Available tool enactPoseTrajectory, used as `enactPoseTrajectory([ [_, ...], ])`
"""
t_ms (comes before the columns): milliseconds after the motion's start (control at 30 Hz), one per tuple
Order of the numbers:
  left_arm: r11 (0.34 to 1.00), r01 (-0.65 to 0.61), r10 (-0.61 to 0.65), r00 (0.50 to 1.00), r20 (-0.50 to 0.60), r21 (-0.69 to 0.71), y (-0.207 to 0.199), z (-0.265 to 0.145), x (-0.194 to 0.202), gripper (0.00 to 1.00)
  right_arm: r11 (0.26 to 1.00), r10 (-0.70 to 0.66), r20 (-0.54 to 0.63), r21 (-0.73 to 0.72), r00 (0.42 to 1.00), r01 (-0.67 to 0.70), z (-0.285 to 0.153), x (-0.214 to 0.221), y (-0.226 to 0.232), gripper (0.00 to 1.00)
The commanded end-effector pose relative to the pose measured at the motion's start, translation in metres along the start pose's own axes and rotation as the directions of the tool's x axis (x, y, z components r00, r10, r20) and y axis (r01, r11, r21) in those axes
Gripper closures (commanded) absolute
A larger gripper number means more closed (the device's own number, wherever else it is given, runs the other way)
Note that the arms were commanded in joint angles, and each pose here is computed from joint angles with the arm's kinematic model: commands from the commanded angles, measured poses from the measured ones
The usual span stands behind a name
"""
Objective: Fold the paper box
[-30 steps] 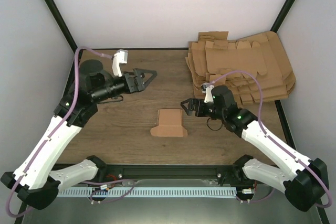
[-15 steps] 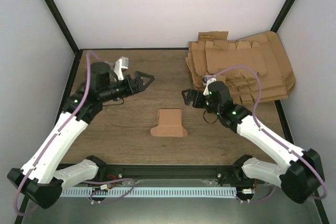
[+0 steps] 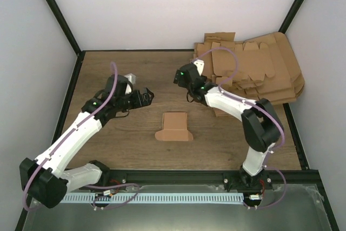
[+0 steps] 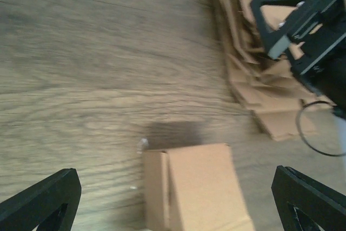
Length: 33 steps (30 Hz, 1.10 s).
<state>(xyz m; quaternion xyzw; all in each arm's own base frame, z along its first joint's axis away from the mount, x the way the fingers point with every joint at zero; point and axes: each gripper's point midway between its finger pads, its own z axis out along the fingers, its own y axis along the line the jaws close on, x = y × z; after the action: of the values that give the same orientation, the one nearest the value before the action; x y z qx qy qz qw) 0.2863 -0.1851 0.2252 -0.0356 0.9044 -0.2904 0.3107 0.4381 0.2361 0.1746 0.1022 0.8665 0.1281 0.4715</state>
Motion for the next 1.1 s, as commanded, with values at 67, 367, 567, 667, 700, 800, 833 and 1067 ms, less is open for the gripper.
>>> enactPoseTrajectory([
  [67,0.986,-0.053,0.061,0.997,0.047,-0.155,0.03,0.007,-0.012,0.0,0.99,-0.042,0.09,0.137,0.995,0.03,0.023,-0.021,0.021,0.0],
  [367,0.998,-0.065,0.064,0.998,-0.025,-0.021,0.023,0.022,0.019,0.0,0.992,-0.092,0.048,0.09,0.995,0.087,0.034,-0.011,0.032,0.0],
  [567,0.997,-0.067,0.062,0.993,-0.103,-0.049,0.045,0.033,0.05,0.0,0.983,-0.097,0.007,-0.155,0.995,0.097,-0.012,-0.002,0.033,0.0],
  [667,0.998,-0.063,0.059,0.989,-0.136,-0.025,0.045,0.031,0.062,0.04,0.964,-0.142,-0.081,-0.236,0.987,0.119,-0.041,0.016,0.029,0.0],
  [700,0.998,-0.059,0.054,0.987,-0.149,-0.026,0.046,0.03,0.066,0.05,0.961,-0.15,-0.113,-0.248,0.982,0.119,-0.05,0.024,0.024,0.0],
  [800,0.999,-0.038,0.033,0.974,-0.223,-0.018,0.046,0.03,0.079,0.16,0.946,-0.193,-0.208,-0.3,0.959,0.125,-0.078,0.049,0.012,0.0],
  [833,1.0,-0.026,0.026,0.965,-0.26,0.003,0.042,0.032,0.085,0.19,0.944,-0.193,-0.245,-0.309,0.95,0.113,-0.086,0.057,0.008,0.0],
  [1067,0.978,0.123,-0.037,0.9,-0.434,0.171,0.001,0.043,0.115,0.37,0.892,-0.205,-0.586,-0.441,0.784,-0.096,-0.137,0.138,0.004,0.04],
])
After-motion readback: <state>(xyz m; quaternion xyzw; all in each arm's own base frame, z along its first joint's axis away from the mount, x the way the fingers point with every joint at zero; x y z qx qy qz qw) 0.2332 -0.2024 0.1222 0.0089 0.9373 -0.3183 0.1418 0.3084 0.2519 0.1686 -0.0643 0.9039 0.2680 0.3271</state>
